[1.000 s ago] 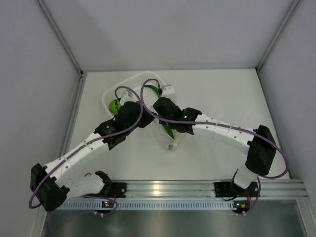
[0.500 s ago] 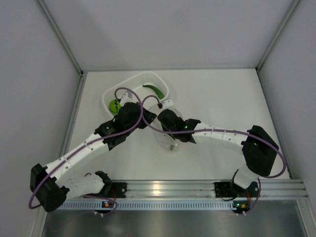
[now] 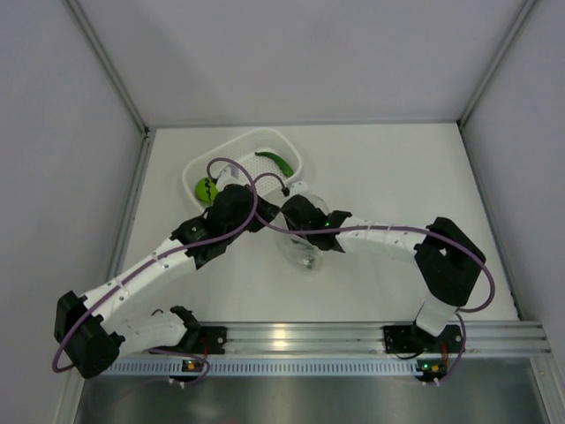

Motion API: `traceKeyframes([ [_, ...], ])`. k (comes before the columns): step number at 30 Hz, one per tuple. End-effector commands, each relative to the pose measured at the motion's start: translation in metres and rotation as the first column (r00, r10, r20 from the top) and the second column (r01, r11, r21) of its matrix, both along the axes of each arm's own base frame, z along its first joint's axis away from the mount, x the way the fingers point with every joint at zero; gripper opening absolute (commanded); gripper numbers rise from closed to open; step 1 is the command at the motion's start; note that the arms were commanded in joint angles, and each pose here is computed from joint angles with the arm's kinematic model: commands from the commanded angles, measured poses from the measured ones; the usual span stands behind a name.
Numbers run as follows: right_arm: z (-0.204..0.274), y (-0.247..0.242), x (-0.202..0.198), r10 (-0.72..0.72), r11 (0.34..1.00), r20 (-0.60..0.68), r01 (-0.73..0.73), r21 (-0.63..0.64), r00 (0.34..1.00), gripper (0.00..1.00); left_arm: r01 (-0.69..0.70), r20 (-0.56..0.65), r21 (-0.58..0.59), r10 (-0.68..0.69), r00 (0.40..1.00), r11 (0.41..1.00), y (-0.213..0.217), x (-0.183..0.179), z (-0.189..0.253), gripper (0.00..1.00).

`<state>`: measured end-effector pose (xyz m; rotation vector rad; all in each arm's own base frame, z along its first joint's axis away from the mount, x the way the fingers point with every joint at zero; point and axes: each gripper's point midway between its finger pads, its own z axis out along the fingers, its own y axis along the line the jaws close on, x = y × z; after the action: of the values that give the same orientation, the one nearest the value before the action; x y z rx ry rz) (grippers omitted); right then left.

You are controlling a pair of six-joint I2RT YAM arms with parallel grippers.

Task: Open the zip-top bag and remove the fake food

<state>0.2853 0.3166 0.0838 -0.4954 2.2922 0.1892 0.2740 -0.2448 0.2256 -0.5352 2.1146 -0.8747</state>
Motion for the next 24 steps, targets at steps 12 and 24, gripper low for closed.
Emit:
traceKeyframes([
  [12,-0.043,-0.015,0.018,-0.029,0.997,-0.052,0.025,-0.067,0.998,0.46,0.040,0.023,0.049,-0.041,0.999,0.998,-0.010,0.010,-0.007,0.00],
  [24,-0.067,-0.015,0.018,-0.031,0.996,-0.090,0.023,-0.082,0.995,0.42,0.051,0.017,0.077,-0.052,0.998,0.996,-0.010,0.011,-0.014,0.00],
])
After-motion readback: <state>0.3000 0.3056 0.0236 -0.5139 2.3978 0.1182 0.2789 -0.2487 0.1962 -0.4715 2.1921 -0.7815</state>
